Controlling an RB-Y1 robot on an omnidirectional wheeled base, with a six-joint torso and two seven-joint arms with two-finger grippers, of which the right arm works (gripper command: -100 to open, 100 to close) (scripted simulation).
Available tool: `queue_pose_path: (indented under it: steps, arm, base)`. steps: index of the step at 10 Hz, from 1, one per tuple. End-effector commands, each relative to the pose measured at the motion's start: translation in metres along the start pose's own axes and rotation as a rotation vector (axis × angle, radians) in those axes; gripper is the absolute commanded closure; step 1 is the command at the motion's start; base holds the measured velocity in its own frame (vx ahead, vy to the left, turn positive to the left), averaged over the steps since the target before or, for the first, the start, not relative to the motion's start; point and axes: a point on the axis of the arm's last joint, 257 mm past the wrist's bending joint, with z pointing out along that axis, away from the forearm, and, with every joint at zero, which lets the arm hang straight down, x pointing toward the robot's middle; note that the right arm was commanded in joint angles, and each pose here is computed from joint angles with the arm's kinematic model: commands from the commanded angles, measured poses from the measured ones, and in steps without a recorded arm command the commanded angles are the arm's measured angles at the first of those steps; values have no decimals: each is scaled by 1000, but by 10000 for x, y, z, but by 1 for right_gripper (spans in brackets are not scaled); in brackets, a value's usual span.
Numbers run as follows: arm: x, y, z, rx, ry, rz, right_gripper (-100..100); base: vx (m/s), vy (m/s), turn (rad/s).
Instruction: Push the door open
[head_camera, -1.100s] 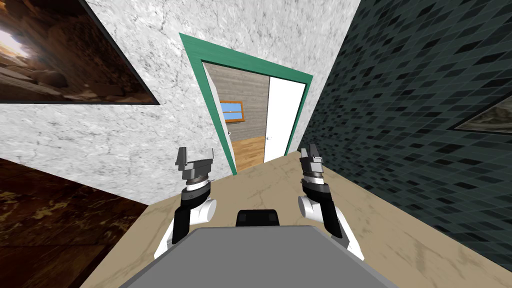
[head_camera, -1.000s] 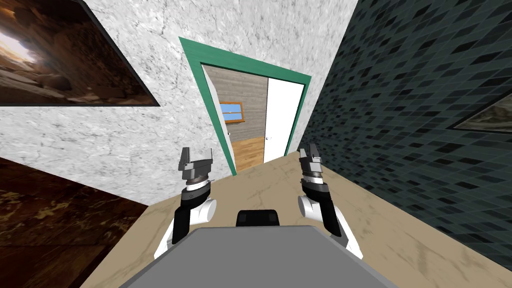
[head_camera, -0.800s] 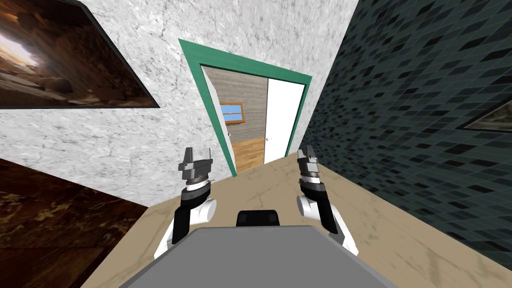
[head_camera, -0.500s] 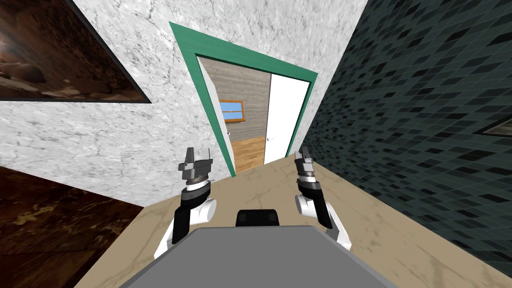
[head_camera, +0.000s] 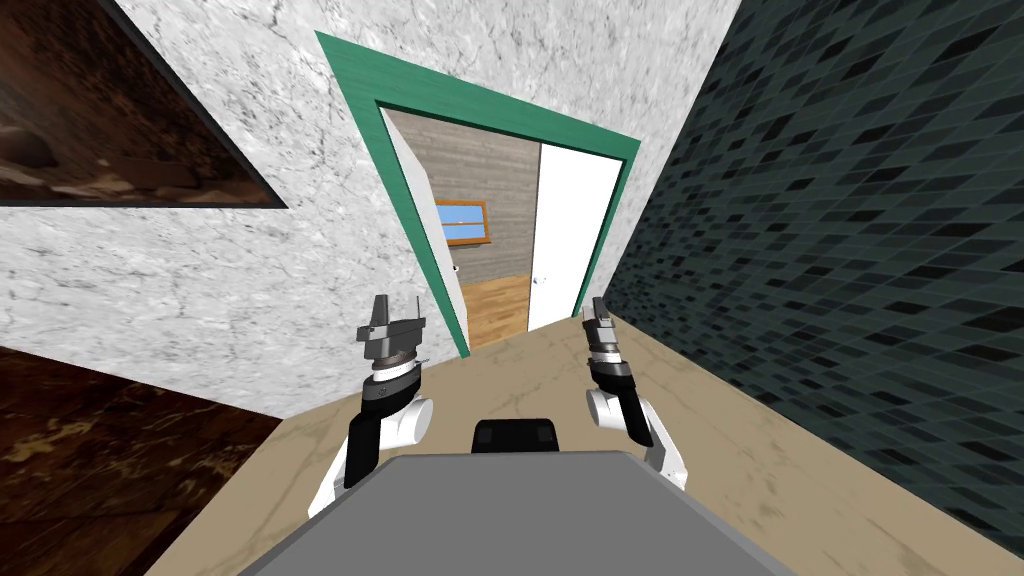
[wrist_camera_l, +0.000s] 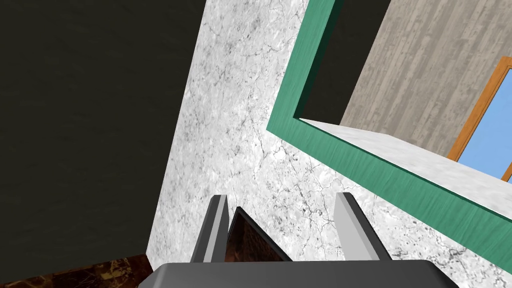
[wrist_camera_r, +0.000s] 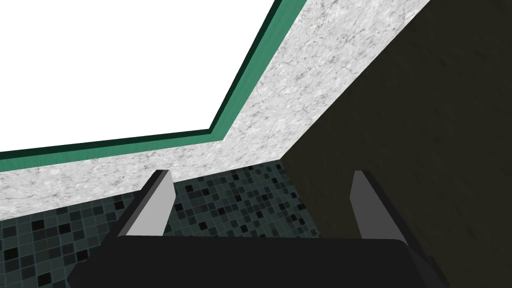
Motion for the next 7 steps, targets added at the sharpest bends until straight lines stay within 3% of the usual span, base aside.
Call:
queue_pose_path:
  steps: [1,7]
  arm:
    - [48,-87,-3,11,10,5,-100]
    - [207,-439,-53,57,47,26,-100]
  base:
    - [74,-39,23]
    - [89,-50,24]
